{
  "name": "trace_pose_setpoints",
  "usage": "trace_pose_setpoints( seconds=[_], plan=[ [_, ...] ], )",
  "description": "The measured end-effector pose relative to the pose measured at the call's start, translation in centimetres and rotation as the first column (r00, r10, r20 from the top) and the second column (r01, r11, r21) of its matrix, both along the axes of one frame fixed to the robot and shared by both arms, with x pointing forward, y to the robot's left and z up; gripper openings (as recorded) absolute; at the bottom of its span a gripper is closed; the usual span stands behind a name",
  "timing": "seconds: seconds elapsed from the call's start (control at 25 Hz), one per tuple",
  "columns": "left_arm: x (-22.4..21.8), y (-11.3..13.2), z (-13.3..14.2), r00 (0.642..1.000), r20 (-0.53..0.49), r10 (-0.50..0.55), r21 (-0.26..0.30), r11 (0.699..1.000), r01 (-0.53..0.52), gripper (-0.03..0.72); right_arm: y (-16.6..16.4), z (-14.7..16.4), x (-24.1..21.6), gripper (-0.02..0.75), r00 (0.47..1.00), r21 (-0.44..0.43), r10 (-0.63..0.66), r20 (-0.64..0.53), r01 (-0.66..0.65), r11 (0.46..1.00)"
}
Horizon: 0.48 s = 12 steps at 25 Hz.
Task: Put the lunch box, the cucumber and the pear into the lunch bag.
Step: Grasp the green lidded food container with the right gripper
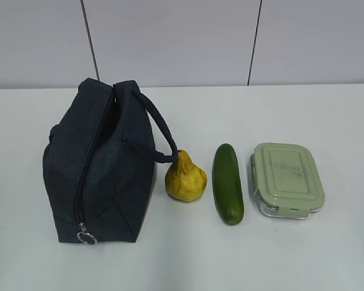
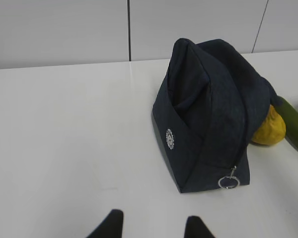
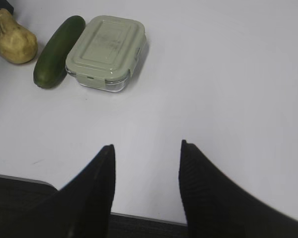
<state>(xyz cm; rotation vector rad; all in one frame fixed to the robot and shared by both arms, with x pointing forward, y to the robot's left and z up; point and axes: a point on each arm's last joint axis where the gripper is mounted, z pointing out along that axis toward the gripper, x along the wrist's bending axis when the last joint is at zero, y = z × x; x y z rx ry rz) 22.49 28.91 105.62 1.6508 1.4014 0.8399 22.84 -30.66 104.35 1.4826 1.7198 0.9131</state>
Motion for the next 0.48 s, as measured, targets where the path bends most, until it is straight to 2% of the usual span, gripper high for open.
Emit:
trace_pose_setpoints(
  seconds=[0.48],
  plan=[
    [0.00,0.00,0.00,1.000,0.000,0.000,0.000,1.000,0.000,0.242,-0.13,0.01,0.02,0.338,1.000,-0.014,-0.008,0.002,0.008,1.000]
  ],
)
